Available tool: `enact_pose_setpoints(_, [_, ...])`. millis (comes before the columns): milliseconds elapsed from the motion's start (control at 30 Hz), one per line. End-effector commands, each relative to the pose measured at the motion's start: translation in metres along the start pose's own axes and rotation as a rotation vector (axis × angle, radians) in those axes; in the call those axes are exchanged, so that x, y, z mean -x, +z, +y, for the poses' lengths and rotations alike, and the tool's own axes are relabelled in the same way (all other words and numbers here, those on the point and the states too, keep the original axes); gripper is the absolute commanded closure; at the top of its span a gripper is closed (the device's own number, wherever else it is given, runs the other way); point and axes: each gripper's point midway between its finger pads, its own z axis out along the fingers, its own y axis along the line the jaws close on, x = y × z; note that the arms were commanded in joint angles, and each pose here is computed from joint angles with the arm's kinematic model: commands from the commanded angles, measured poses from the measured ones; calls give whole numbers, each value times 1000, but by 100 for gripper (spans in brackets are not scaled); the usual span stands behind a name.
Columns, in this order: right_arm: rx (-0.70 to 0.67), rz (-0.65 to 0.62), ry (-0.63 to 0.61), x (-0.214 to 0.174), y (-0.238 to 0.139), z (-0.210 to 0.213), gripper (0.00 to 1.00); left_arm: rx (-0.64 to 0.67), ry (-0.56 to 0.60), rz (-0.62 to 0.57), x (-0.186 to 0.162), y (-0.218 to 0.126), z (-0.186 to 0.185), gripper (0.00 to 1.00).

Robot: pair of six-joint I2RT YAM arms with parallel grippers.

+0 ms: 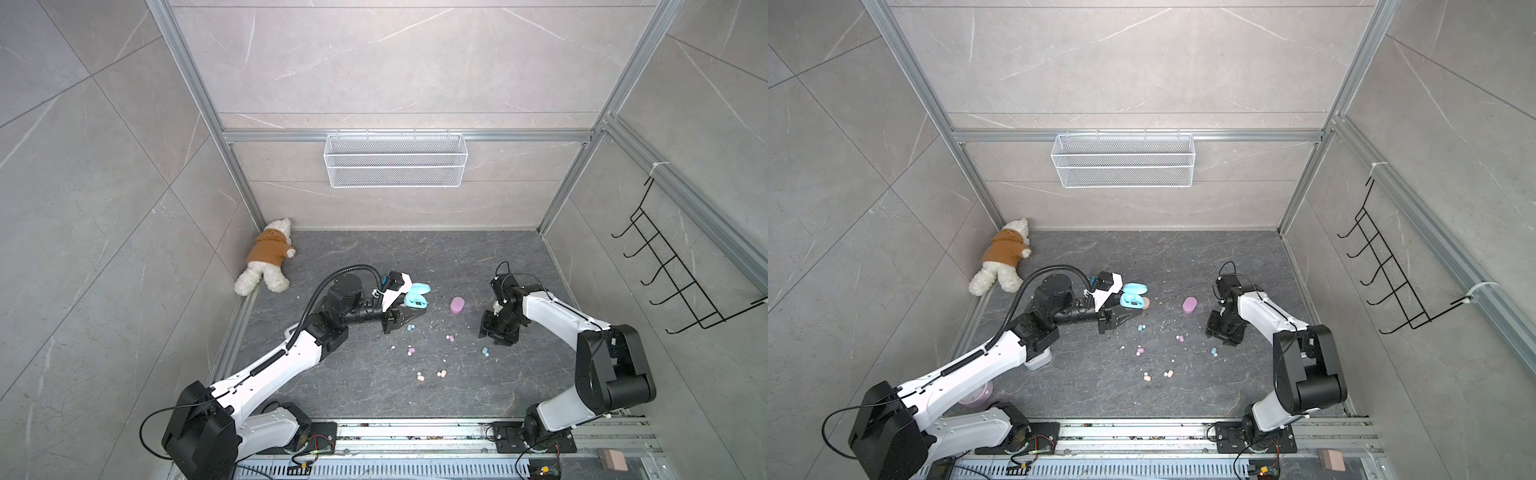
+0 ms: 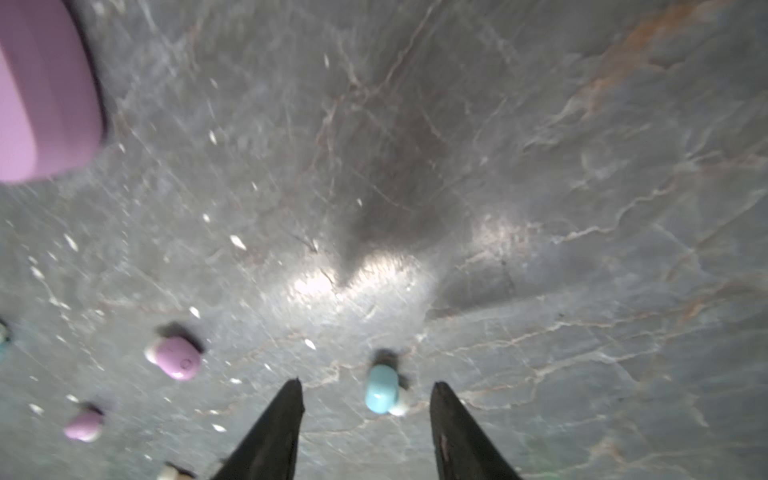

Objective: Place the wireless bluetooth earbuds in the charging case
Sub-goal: 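Lower the right gripper and close it on the teal earbud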

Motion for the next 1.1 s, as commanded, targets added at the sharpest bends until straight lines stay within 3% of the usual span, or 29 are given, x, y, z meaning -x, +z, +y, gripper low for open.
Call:
enact_pose_setpoints(0, [-28, 73, -12, -18, 9, -10, 58, -8, 52, -40, 16, -3, -4, 86])
enact_pose_setpoints(167, [-30, 91, -17, -21, 16, -11, 66, -13, 47, -40, 17, -2, -4, 86])
enact_pose_setpoints(1067, [-92, 39, -74, -21, 23, -14, 70, -19, 44, -35, 15, -1, -6, 86])
